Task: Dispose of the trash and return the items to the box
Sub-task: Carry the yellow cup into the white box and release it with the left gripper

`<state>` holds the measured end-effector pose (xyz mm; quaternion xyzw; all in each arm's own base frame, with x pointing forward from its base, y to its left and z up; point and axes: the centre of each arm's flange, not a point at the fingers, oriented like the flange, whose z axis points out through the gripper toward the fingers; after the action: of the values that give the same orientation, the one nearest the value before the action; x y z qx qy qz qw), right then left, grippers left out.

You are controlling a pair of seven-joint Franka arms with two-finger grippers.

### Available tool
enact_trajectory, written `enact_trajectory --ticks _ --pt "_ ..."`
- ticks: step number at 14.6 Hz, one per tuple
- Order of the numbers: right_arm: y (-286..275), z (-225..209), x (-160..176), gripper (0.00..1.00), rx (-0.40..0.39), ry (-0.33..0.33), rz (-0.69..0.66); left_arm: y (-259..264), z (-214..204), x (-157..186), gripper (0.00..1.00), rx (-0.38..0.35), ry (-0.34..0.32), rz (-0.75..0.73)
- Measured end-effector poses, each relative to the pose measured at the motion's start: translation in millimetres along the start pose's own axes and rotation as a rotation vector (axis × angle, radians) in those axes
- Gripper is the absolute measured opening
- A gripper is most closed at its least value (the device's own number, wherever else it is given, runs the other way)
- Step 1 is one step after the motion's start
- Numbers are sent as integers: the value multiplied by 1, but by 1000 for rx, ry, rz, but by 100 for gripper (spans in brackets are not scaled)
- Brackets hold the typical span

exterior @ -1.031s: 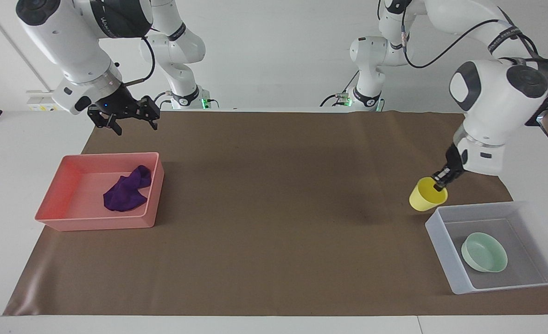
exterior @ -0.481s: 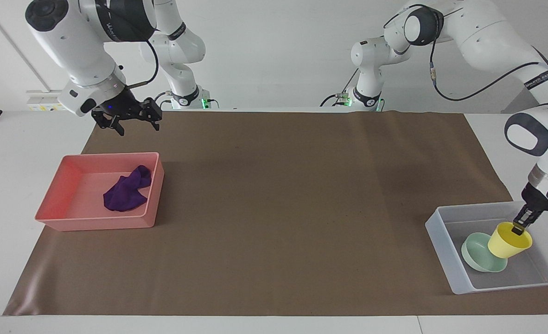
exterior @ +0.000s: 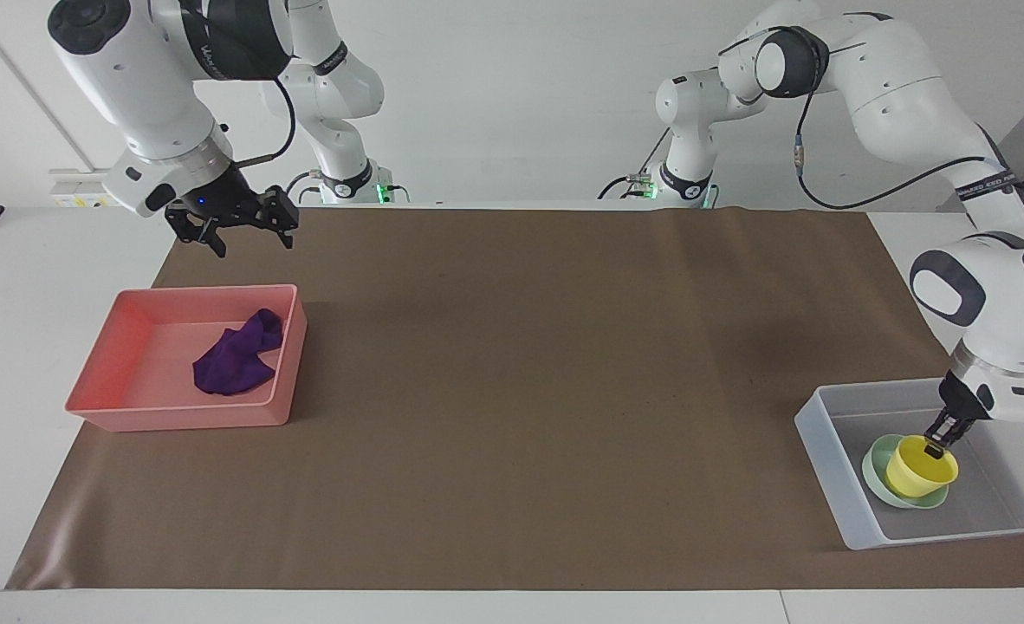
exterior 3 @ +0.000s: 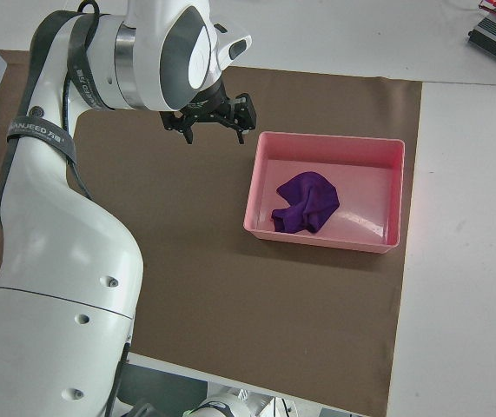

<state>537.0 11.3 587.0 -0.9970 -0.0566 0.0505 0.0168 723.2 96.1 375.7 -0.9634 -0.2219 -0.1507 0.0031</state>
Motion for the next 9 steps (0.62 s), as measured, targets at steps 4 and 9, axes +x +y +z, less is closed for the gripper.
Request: enact_trajectory --ticks 4,9 --pt "0 0 -1 100 0 0 0 10 -19 0 7 -10 16 18" --pt "0 2 -1 100 -1 -4 0 34 -118 -27 60 15 -127 94"
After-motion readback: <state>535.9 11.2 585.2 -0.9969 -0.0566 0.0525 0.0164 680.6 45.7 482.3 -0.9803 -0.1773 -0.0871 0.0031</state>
